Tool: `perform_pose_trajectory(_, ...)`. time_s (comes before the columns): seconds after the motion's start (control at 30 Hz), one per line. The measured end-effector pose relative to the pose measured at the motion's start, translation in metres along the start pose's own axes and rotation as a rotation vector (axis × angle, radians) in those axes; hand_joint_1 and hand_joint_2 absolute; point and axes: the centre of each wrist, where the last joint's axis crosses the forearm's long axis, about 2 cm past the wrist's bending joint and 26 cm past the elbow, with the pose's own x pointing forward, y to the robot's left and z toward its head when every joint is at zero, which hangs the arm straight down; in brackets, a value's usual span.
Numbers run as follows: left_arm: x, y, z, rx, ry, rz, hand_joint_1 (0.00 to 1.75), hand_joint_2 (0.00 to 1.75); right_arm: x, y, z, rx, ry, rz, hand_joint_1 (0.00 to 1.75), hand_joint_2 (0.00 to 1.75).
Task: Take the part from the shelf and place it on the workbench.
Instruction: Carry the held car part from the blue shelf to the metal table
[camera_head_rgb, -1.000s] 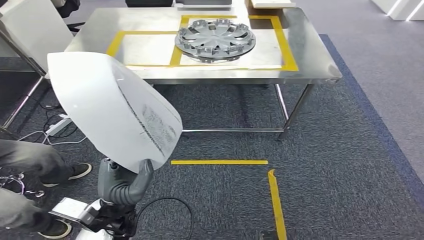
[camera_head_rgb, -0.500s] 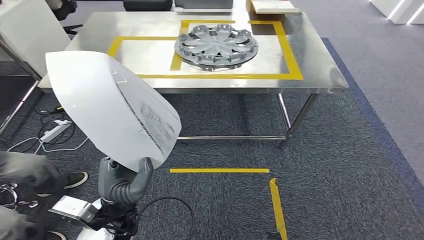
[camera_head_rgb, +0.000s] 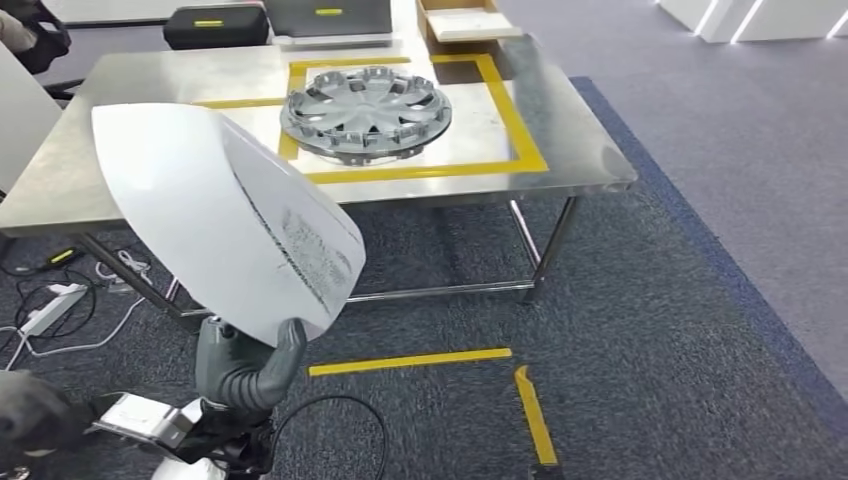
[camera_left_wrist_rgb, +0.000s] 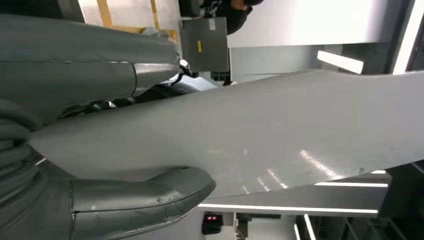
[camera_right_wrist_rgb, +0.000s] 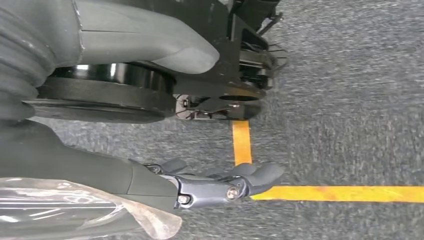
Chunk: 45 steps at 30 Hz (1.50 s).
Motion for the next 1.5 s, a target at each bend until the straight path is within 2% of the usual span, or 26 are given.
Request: perform_pose_trajectory(1.5,0.0016,-0.0012,-0.004,0.014,-0.011,0.004,1.75,1.75,0.0008,0.0011,0.0002,0.001,0.009,0.014,0.0,1.75)
